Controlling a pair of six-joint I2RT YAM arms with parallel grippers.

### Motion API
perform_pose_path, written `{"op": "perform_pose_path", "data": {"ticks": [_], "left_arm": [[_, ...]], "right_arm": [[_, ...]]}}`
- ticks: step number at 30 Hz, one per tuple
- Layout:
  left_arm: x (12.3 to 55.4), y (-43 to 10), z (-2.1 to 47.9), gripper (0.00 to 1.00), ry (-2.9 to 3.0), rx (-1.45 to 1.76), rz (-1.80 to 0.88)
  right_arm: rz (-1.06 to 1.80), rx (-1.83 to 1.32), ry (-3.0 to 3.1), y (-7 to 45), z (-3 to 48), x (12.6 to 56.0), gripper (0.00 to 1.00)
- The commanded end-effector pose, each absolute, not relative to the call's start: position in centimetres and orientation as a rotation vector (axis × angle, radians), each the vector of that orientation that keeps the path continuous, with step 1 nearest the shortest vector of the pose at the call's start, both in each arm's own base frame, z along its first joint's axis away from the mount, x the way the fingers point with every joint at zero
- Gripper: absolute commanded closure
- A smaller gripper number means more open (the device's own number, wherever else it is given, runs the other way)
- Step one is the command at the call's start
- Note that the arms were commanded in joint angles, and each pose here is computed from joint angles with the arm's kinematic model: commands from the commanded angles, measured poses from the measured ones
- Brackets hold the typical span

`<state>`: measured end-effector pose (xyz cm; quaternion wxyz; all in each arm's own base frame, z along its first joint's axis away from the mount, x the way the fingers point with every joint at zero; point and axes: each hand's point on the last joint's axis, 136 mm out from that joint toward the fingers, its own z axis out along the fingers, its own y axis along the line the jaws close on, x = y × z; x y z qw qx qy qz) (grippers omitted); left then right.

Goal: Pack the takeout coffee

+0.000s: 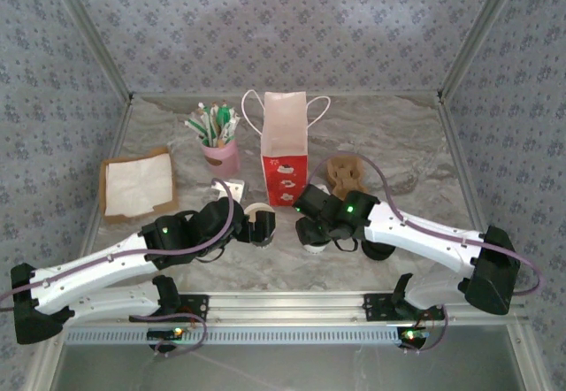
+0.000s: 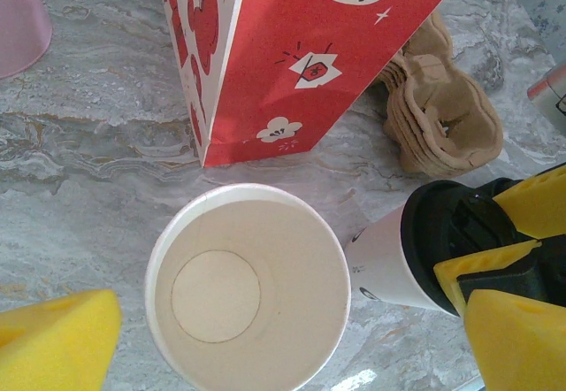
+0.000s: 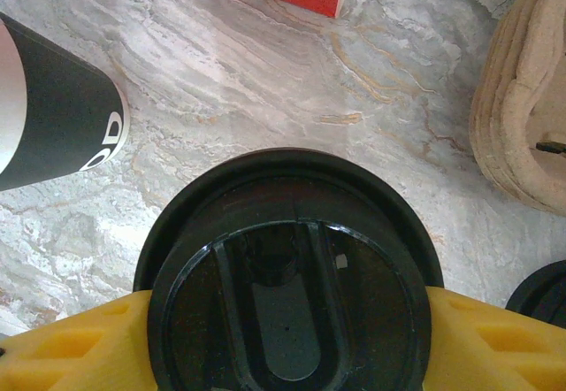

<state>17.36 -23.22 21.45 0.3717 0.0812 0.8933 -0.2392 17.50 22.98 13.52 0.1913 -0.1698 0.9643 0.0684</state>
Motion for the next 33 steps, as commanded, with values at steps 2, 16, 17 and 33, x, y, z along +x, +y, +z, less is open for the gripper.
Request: {"op": "perform_pose_path", "data": {"ticks": [2, 16, 17, 33], "left_arm": [[17.6, -23.4, 21.7, 0.00, 2.274, 0.198, -0.630], [17.7, -23.4, 21.6, 0.00, 2.275, 0.197, -0.631], [17.7, -23.4, 21.6, 0.01, 2.274, 0.197, -0.630], [17.7, -23.6, 21.8, 0.00, 2.273, 0.203, -0.631]], "right_arm": [[0.107, -0.524, 2.738, 22.1, 12.7, 16.9, 0.32], [0.144, -0.508, 2.692, 21.9, 14.0, 17.1, 0.31], [0.148, -0.505, 2.690, 21.9, 14.1, 17.1, 0.31], [0.161, -0.521, 2.711, 22.5, 13.3, 16.9, 0.31]]}}
